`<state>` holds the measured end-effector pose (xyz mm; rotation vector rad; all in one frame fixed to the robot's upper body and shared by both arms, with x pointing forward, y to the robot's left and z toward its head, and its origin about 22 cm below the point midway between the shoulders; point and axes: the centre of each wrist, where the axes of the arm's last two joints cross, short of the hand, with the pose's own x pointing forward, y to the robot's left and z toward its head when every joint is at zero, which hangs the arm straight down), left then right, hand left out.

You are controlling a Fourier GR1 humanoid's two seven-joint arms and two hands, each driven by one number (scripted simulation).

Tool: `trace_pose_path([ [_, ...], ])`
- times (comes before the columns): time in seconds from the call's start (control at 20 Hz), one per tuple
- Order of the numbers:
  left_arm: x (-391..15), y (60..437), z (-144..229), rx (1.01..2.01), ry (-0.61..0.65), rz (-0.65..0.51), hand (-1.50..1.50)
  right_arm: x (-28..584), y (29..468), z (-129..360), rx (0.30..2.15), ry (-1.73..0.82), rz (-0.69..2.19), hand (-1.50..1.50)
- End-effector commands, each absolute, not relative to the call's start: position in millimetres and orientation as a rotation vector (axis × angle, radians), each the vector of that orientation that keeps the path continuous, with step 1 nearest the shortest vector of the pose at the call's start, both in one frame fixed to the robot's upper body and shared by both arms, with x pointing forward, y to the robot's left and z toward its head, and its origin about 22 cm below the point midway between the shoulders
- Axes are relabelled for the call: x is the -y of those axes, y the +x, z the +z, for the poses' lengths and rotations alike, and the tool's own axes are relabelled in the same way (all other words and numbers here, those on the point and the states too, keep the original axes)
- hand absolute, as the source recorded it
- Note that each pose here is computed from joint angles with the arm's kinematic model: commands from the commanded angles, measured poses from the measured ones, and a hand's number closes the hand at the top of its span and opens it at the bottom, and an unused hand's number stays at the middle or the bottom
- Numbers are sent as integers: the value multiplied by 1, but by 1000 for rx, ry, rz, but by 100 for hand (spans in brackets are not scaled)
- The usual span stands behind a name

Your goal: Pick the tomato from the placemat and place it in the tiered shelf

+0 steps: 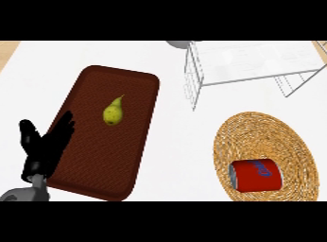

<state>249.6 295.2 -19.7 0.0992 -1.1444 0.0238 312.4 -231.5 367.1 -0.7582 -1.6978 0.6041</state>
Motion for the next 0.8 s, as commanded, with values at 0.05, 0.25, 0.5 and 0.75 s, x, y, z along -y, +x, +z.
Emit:
trace_pose_path([
  [0.05, -292, 254, -12, 1121, 91, 28, 0, 254, 349, 364, 1675, -755, 616, 150],
  [0.25, -301, 263, -25, 1126, 87, 49, 0, 243, 371, 375, 1651, -742, 701, 150],
  [0.5, -296, 260, -29, 1118, 68, 33, 0, 265, 395, 365, 1653, -776, 736, 150],
  [0.75, -291, 251, -36, 1100, 89, 41, 0, 249, 413, 338, 1637, -801, 767, 150],
])
